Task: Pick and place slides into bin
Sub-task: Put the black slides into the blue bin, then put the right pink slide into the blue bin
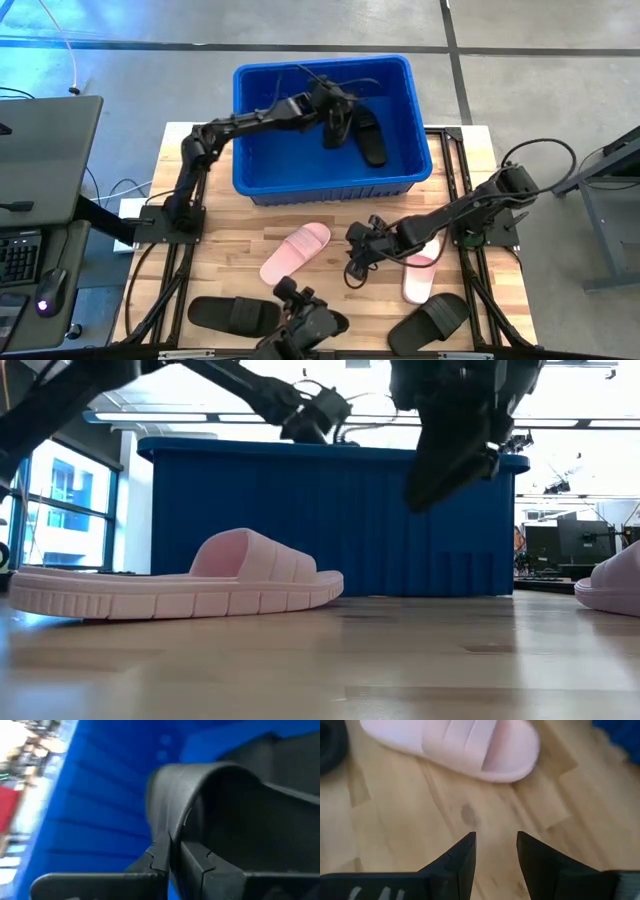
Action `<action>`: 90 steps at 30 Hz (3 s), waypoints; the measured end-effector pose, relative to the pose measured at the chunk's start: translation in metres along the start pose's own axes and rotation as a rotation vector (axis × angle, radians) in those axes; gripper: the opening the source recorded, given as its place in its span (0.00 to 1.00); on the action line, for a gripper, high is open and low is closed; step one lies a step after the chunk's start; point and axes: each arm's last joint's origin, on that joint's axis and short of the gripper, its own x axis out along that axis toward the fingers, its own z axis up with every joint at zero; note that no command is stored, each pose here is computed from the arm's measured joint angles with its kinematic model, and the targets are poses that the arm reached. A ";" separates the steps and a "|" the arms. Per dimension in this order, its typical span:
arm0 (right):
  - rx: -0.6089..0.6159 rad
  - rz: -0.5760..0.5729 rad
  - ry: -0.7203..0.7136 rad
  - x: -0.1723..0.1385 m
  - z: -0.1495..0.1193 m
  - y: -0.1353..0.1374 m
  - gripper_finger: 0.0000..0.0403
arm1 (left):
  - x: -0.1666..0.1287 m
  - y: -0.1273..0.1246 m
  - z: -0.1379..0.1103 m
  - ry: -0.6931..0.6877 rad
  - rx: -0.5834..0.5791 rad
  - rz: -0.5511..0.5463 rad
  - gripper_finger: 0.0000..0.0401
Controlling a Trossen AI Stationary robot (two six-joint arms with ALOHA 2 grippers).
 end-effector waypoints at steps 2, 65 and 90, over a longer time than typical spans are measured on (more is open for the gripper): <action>0.018 0.000 0.030 0.004 -0.003 0.000 0.33 | 0.010 -0.009 -0.003 0.008 0.016 -0.029 0.06; 0.176 -0.071 -0.066 0.003 -0.021 0.016 0.33 | -0.275 -0.047 0.051 -0.273 0.728 -0.937 0.58; -0.198 0.140 0.017 -0.026 -0.017 0.122 0.23 | -0.409 -0.023 0.015 -0.375 0.773 -0.548 0.58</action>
